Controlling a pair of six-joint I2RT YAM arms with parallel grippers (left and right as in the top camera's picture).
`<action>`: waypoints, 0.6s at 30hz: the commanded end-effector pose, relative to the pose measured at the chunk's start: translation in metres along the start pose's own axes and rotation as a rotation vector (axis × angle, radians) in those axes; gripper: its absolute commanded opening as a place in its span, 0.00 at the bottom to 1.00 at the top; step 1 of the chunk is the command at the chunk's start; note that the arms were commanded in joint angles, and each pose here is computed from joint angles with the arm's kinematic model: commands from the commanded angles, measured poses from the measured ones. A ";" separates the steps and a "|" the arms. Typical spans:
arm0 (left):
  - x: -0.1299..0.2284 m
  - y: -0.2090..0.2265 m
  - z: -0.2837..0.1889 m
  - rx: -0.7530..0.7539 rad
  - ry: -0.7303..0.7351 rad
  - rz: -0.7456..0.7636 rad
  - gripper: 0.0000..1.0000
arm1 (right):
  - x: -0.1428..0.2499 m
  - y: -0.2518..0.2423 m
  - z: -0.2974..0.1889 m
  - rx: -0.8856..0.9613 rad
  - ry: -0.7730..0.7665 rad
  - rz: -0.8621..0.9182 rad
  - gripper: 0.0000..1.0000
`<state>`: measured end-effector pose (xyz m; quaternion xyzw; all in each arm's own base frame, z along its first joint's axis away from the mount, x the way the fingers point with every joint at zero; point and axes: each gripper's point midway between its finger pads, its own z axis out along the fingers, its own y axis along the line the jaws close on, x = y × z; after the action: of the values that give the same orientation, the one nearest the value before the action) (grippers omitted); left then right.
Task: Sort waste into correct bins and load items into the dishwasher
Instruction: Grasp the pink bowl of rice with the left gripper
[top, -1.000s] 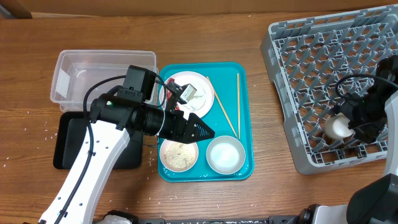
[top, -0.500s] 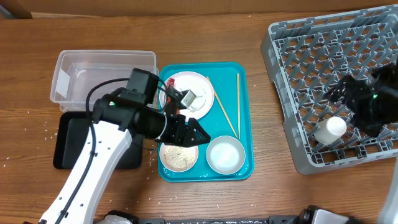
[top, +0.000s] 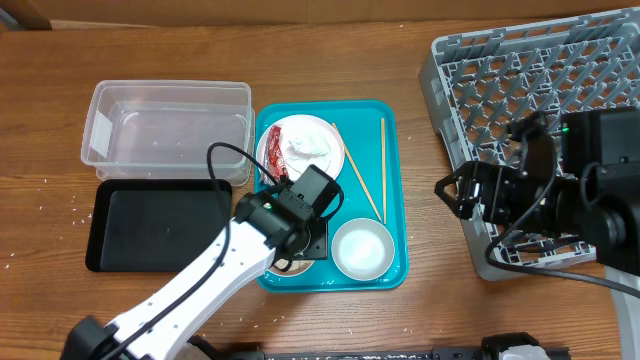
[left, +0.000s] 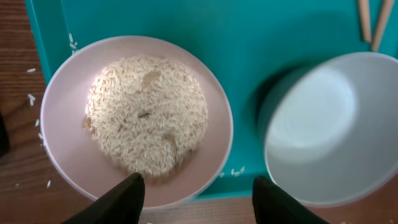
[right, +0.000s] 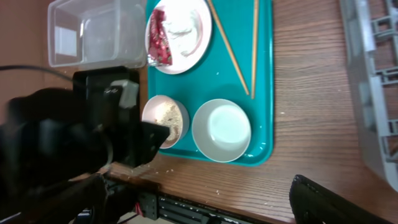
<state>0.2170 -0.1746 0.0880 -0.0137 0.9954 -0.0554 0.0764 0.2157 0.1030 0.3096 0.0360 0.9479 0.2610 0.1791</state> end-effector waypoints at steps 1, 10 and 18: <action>-0.011 -0.003 0.022 -0.021 -0.026 -0.073 0.55 | 0.002 0.012 -0.003 -0.027 -0.009 -0.029 0.96; -0.010 -0.008 0.069 -0.059 0.052 -0.076 0.06 | 0.004 0.011 -0.002 -0.026 0.001 -0.028 0.96; -0.016 -0.015 0.031 -0.016 0.036 -0.081 0.04 | 0.004 0.011 -0.002 -0.026 0.001 -0.028 0.96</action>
<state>0.2321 -0.1848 0.0328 -0.0487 0.9978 -0.0197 0.0404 0.2126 0.1112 0.3104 0.0251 0.9474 0.2673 0.1743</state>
